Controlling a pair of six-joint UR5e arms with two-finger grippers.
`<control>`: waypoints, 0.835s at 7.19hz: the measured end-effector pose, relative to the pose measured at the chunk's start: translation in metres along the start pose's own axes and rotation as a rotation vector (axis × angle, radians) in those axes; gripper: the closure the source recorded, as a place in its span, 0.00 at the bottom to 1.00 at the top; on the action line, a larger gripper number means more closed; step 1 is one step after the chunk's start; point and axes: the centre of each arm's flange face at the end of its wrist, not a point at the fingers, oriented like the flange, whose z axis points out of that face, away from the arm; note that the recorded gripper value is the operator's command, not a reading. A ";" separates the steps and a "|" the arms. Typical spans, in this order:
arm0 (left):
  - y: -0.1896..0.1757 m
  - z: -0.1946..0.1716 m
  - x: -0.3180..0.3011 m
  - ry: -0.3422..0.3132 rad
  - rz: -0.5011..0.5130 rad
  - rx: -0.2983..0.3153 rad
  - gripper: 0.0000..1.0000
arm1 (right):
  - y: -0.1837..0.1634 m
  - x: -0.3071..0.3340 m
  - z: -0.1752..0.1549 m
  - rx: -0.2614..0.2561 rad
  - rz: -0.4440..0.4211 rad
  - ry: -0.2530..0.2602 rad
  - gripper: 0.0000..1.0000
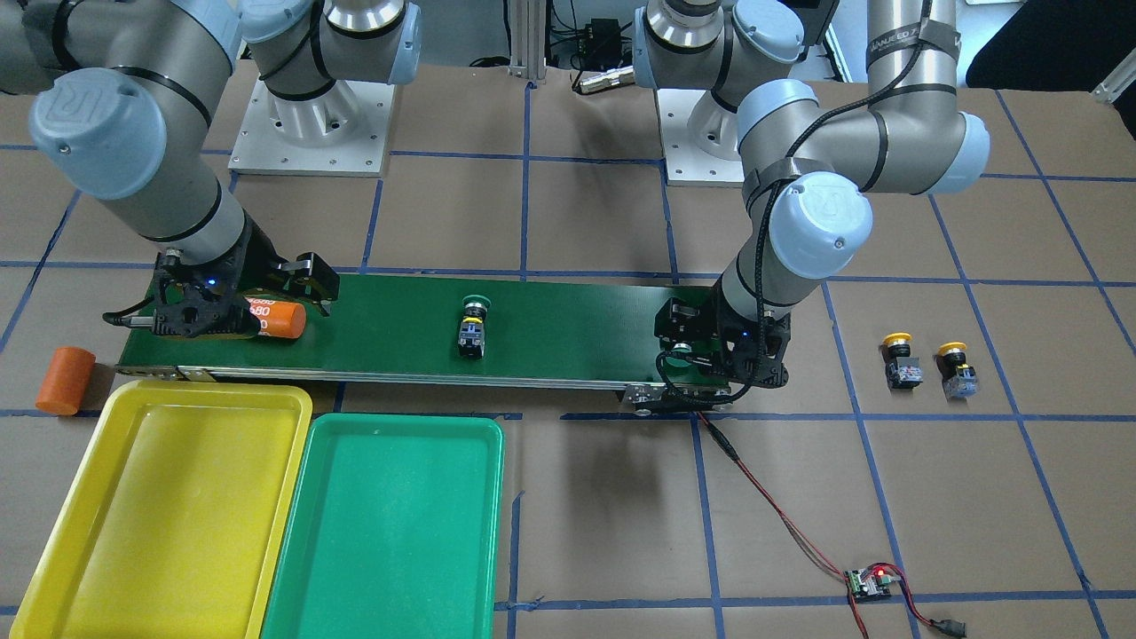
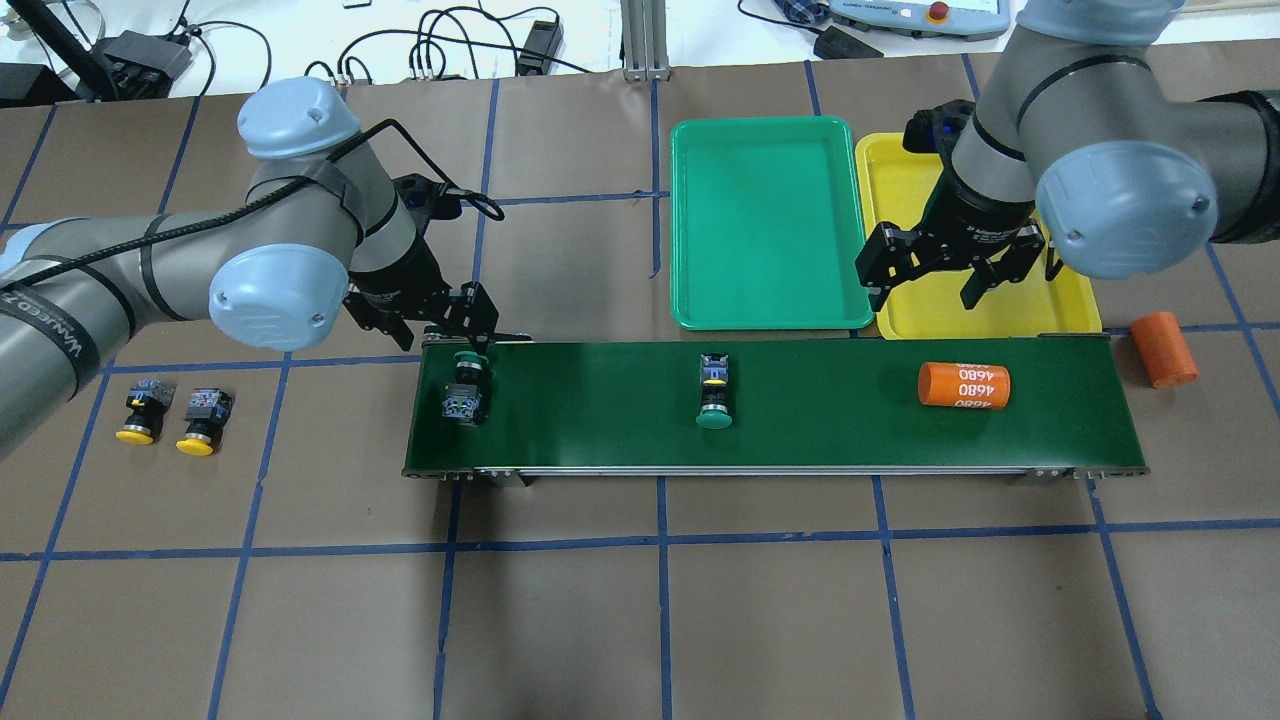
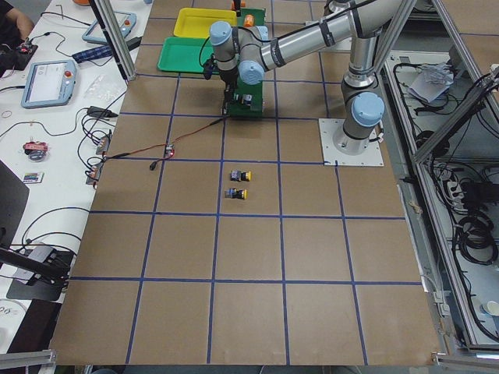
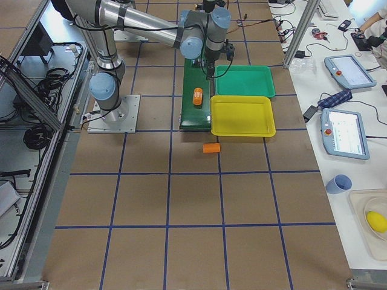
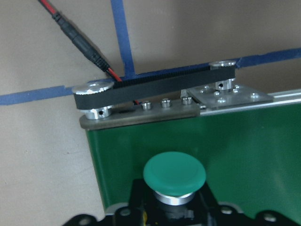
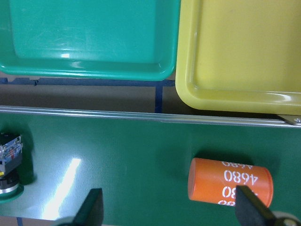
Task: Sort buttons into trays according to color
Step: 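Move the left gripper to the yellow-capped switches on the table and grasp one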
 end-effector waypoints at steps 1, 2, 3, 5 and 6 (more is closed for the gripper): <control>-0.005 -0.022 -0.016 -0.007 -0.025 0.022 0.00 | 0.002 0.004 0.000 -0.008 0.004 -0.002 0.00; -0.007 -0.038 -0.047 -0.010 -0.054 0.034 0.00 | 0.004 0.006 0.001 -0.016 0.009 -0.003 0.00; -0.006 -0.045 -0.089 -0.017 -0.076 0.037 0.00 | 0.006 0.007 0.002 -0.023 0.012 -0.003 0.00; 0.007 -0.044 -0.188 -0.026 -0.108 0.025 0.00 | 0.007 0.012 0.004 -0.031 0.018 -0.001 0.00; 0.016 -0.036 -0.226 -0.018 -0.109 0.013 0.00 | 0.007 0.017 0.004 -0.031 0.019 0.000 0.00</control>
